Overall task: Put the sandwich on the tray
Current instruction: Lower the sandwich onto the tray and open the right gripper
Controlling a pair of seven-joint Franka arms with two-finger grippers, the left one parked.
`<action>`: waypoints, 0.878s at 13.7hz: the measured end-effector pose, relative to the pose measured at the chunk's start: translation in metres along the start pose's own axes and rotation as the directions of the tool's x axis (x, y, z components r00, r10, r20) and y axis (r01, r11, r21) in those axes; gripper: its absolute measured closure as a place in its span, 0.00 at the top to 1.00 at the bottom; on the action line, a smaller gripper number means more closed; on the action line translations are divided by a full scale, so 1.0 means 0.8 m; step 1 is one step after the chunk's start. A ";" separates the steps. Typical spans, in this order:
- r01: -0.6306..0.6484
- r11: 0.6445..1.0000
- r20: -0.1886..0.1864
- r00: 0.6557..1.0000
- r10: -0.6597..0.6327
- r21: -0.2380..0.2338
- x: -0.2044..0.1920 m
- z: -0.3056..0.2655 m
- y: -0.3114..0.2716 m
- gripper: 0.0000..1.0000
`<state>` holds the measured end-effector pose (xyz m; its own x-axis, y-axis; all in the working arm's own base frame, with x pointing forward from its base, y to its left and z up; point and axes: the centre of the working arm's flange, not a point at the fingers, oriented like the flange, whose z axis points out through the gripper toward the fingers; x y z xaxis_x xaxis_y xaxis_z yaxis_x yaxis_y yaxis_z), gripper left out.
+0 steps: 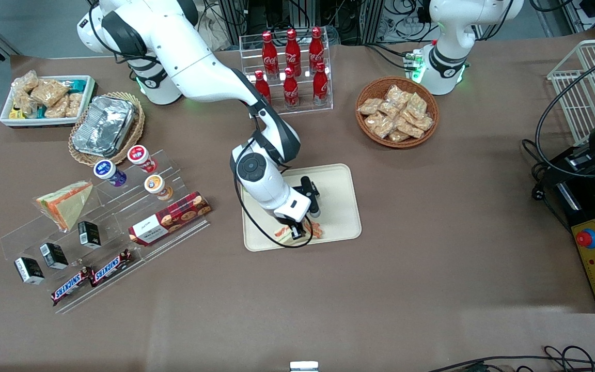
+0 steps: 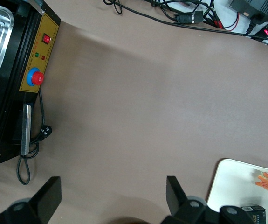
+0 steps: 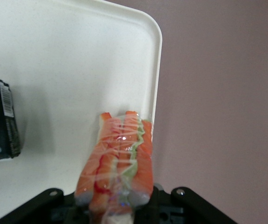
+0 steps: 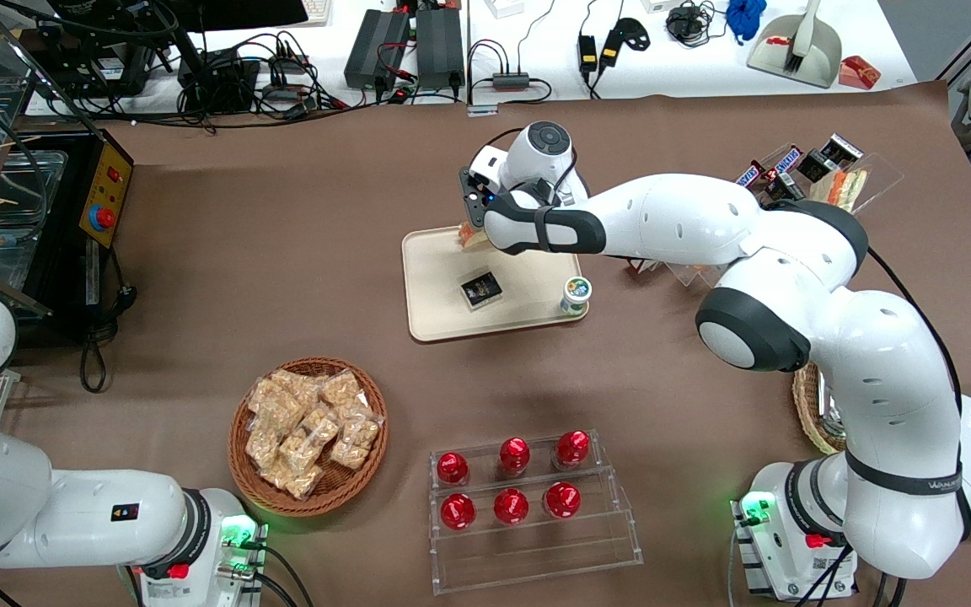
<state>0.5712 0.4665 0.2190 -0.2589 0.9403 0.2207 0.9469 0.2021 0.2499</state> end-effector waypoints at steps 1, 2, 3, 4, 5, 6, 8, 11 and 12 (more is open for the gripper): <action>-0.001 1.000 0.000 1.000 0.001 0.000 0.000 0.000 0.000 0.21; -0.002 1.000 0.000 1.000 0.002 0.000 -0.001 0.000 0.000 0.27; -0.003 1.000 0.001 1.000 0.003 -0.001 -0.002 0.000 0.001 0.35; -0.005 1.000 0.001 1.000 0.005 -0.001 -0.003 0.000 0.002 0.46; -0.005 1.000 0.001 1.000 0.005 -0.003 -0.003 -0.001 0.002 0.55; -0.006 1.000 0.000 1.000 0.006 -0.004 -0.003 -0.002 0.003 0.66; -0.005 1.000 -0.002 1.000 0.005 -0.007 -0.002 -0.003 0.004 0.85; -0.023 1.000 -0.005 1.000 0.023 -0.008 -0.002 -0.004 0.005 1.00; -0.063 0.998 -0.010 0.998 0.063 -0.007 -0.003 -0.004 0.006 1.00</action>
<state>0.5753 0.4646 0.2226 -0.2007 0.9485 0.2451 0.9600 0.1406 0.2421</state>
